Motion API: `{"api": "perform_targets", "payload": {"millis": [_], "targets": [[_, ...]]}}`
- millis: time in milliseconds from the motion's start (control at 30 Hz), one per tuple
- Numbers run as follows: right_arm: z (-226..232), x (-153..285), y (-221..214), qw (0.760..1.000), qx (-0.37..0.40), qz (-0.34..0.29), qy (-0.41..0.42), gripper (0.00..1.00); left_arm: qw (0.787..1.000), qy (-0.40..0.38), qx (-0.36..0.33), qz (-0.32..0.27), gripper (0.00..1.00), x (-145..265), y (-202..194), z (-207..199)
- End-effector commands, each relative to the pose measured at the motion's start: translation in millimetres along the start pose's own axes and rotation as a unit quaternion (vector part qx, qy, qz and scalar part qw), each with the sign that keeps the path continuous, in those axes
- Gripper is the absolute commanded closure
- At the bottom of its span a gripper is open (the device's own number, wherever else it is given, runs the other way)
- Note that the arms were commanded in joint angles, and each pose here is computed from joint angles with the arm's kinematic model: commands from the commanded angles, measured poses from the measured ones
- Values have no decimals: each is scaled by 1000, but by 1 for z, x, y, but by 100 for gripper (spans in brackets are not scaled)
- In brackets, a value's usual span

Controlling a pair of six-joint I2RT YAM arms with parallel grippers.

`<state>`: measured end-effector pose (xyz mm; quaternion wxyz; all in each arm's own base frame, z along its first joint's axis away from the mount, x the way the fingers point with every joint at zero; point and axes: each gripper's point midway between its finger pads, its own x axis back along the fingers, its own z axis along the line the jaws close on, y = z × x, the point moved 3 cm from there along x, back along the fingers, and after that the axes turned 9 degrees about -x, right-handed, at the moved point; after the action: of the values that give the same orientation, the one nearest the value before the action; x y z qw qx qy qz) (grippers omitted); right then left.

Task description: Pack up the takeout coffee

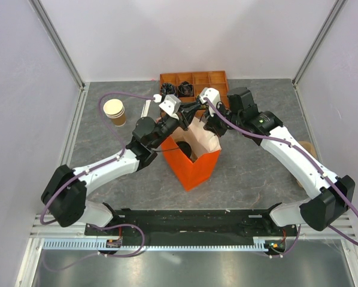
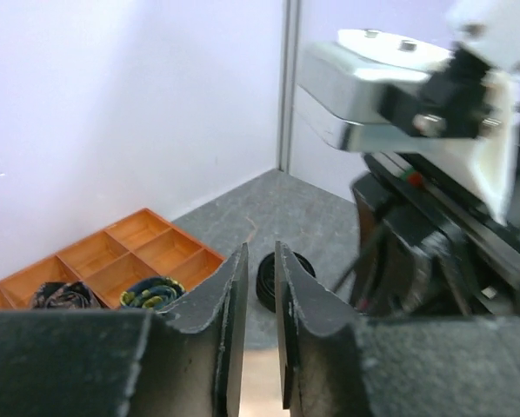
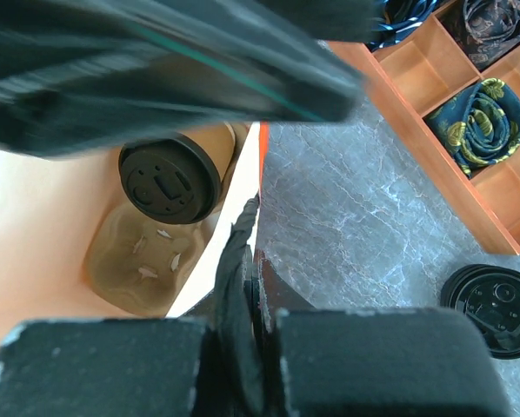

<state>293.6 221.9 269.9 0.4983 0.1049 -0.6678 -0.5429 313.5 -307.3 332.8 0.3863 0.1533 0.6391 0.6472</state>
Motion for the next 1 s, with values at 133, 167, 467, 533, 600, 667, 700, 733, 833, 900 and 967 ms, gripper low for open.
{"api": "perform_targets", "payload": {"millis": [133, 167, 467, 533, 600, 667, 700, 733, 833, 900, 967], "targets": [[1, 4, 17, 1000, 22, -21, 3, 100, 996, 64, -1, -61, 63, -35, 14, 22], [1, 3, 17, 1000, 23, -21, 3, 100, 996, 65, -2, -66, 62, -37, 16, 22], [0, 5, 17, 999, 29, -21, 0, 100, 992, 69, 14, -101, 52, -41, 52, 26], [0, 5, 17, 999, 29, -21, -1, 100, 991, 72, 15, -111, 49, -43, 60, 28], [0, 4, 16, 999, 29, -19, 0, 100, 991, 75, 18, -114, 46, -46, 62, 29], [0, 4, 16, 999, 29, -20, 0, 100, 990, 77, 20, -120, 43, -49, 65, 30], [0, 4, 16, 999, 30, -21, 0, 100, 989, 77, 23, -122, 42, -50, 65, 30], [0, 4, 17, 999, 30, -21, 0, 100, 989, 78, 27, -125, 41, -52, 66, 30], [-1, 4, 17, 999, 30, -21, -2, 100, 988, 79, 36, -130, 36, -57, 65, 30], [1, 5, 18, 999, 33, -24, 0, 100, 986, 81, 43, -138, 35, -59, 69, 31], [1, 5, 19, 999, 33, -24, 0, 100, 985, 81, 51, -145, 31, -64, 71, 30]]}}
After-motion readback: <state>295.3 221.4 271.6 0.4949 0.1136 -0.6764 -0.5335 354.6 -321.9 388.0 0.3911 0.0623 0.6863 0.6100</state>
